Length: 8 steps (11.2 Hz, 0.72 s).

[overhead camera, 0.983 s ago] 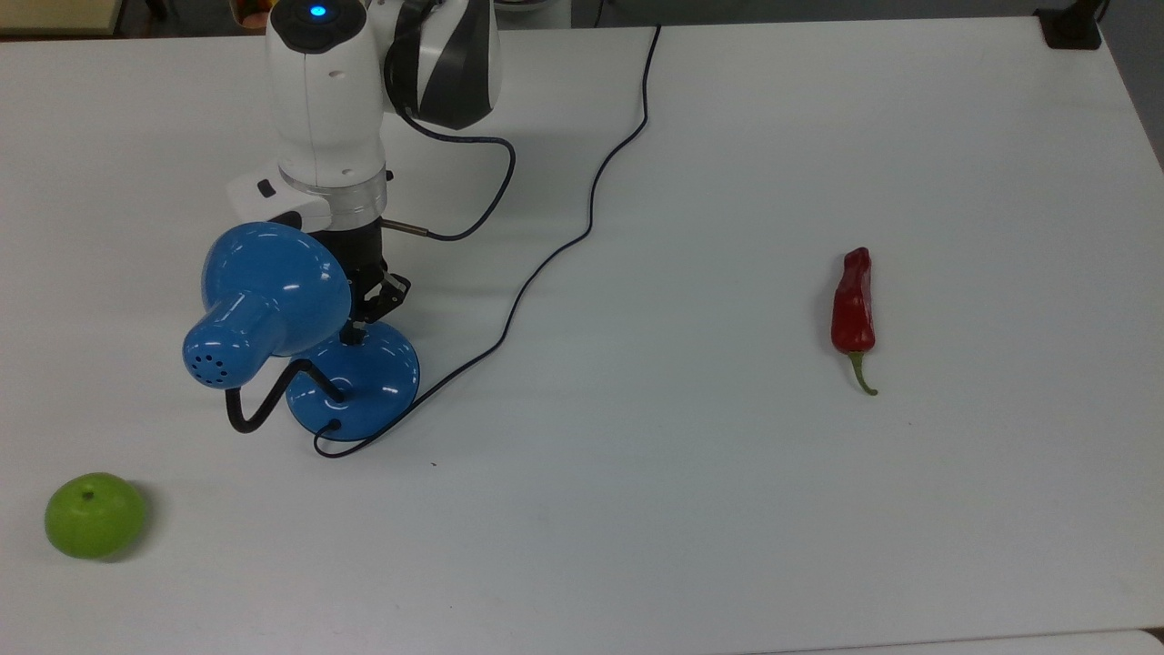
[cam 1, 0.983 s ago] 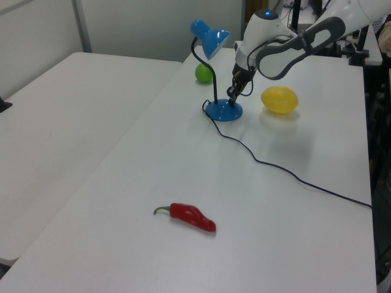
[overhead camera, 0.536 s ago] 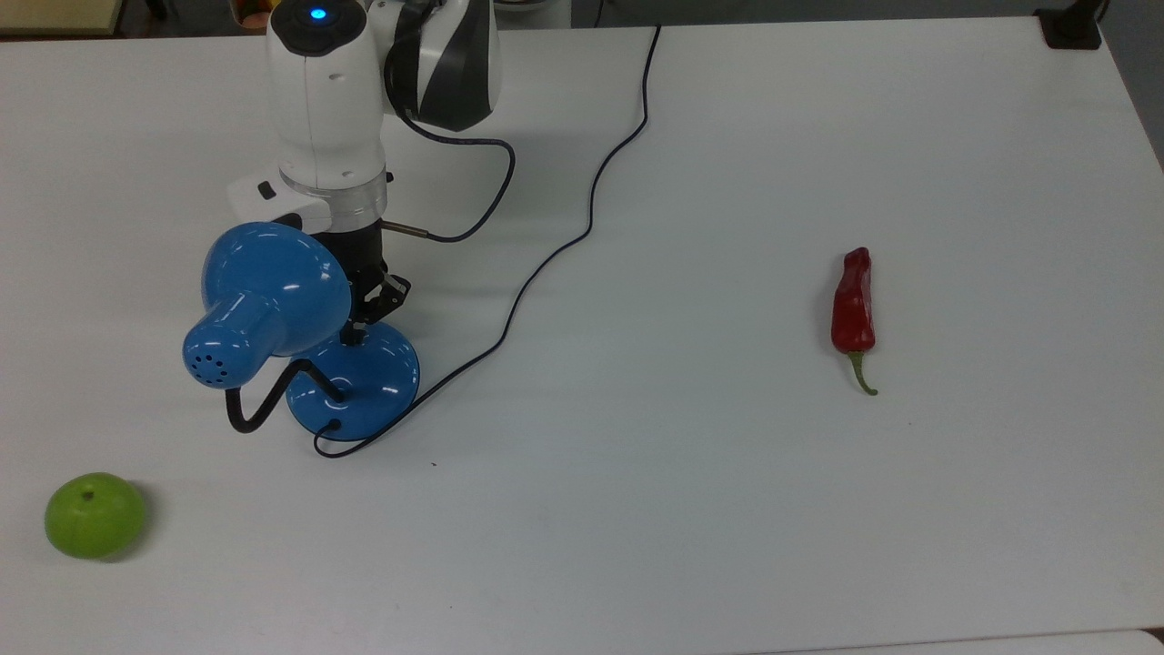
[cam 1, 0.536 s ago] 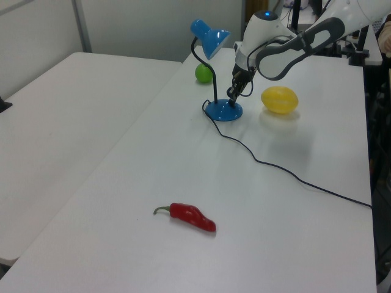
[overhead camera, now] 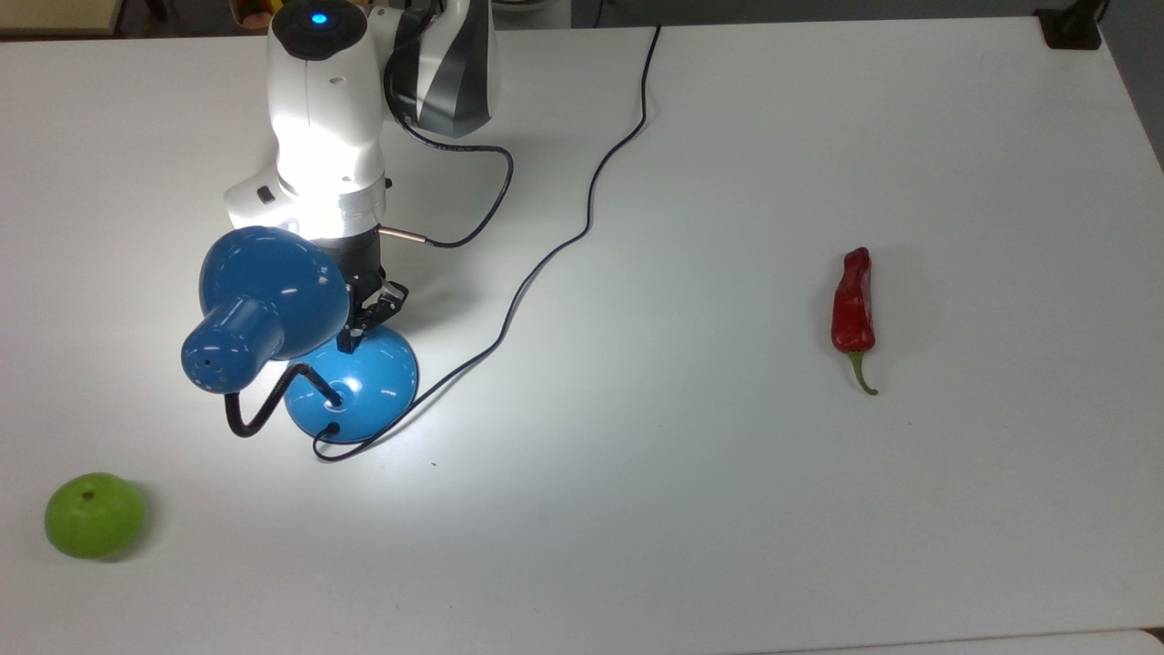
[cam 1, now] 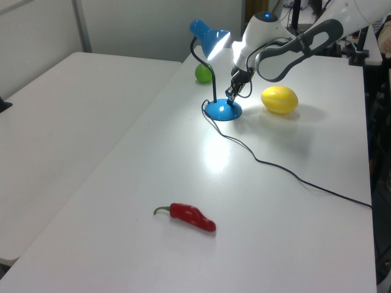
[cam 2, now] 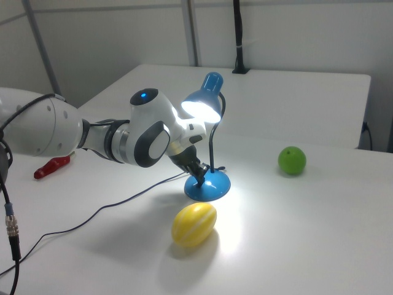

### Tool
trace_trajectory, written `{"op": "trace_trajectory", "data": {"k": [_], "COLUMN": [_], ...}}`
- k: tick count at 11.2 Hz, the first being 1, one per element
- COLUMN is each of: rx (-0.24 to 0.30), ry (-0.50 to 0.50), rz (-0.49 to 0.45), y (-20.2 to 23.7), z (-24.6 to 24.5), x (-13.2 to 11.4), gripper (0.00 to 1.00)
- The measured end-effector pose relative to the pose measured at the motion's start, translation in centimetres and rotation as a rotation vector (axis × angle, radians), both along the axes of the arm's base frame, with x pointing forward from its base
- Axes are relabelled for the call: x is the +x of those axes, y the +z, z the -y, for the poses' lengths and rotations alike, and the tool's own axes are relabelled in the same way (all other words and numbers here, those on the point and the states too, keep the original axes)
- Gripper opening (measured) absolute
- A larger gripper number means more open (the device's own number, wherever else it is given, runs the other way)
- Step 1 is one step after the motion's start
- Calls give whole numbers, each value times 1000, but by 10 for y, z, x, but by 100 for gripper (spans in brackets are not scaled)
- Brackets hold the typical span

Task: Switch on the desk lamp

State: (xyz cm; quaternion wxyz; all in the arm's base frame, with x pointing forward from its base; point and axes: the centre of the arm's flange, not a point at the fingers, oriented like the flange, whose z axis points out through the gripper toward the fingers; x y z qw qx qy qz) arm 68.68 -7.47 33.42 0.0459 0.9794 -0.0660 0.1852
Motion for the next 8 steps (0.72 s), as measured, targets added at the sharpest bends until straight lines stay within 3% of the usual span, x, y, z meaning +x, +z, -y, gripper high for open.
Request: {"op": "trace_trajectory", "data": {"k": [8], "rx": [-2], "ry": [1], "rz": [-30], "y": [7], "z": [-2], "x": [-1], "gripper": [1]}}
